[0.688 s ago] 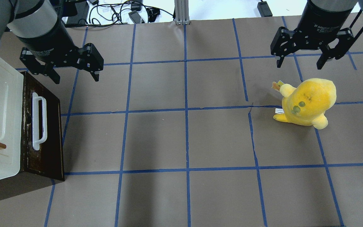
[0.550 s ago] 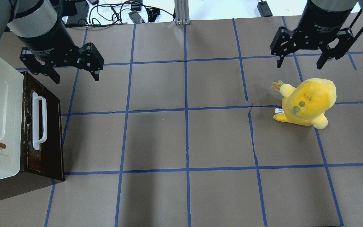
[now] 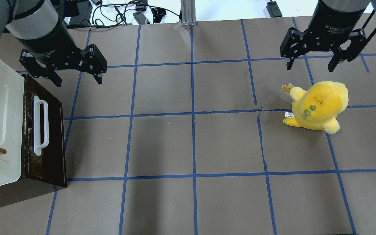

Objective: Pull drawer sideways

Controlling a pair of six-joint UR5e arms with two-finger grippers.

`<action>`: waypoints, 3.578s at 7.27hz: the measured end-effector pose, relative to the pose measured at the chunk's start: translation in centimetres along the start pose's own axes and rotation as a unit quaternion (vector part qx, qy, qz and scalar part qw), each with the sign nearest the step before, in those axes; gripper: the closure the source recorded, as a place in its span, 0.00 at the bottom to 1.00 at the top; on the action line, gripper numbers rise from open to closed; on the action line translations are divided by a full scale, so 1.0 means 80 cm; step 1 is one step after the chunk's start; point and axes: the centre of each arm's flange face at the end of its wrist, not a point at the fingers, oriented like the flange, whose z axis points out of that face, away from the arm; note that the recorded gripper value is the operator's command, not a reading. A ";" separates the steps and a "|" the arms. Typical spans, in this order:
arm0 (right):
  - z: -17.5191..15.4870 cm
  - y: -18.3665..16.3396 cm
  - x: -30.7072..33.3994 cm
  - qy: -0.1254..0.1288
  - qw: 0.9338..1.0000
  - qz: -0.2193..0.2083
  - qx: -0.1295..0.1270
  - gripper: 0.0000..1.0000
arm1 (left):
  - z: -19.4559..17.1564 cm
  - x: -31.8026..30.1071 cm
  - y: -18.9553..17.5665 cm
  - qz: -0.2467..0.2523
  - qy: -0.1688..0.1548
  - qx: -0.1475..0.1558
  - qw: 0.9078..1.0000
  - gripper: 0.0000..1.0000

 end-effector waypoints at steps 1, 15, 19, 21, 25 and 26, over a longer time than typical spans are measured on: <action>0.000 0.000 0.000 0.000 1.000 0.000 0.000 0.00 | 0.000 0.000 0.003 0.000 0.000 0.000 1.000 0.00; 0.000 0.000 0.000 0.000 1.000 0.000 0.000 0.00 | 0.114 0.017 -0.012 0.004 -0.031 -0.088 0.996 0.00; 0.000 0.000 0.001 0.000 1.000 0.001 0.000 0.00 | 0.237 0.014 -0.015 0.043 -0.186 -0.167 0.967 0.00; 0.000 0.000 0.000 0.000 1.000 0.000 0.000 0.00 | 0.282 -0.001 -0.016 0.078 -0.273 -0.199 0.938 0.00; 0.000 0.000 0.000 0.000 1.000 0.000 0.000 0.00 | 0.329 -0.028 -0.025 0.163 -0.433 -0.242 0.853 0.00; 0.000 0.000 0.000 0.000 1.000 0.000 0.000 0.00 | 0.335 -0.031 -0.028 0.171 -0.450 -0.243 0.842 0.00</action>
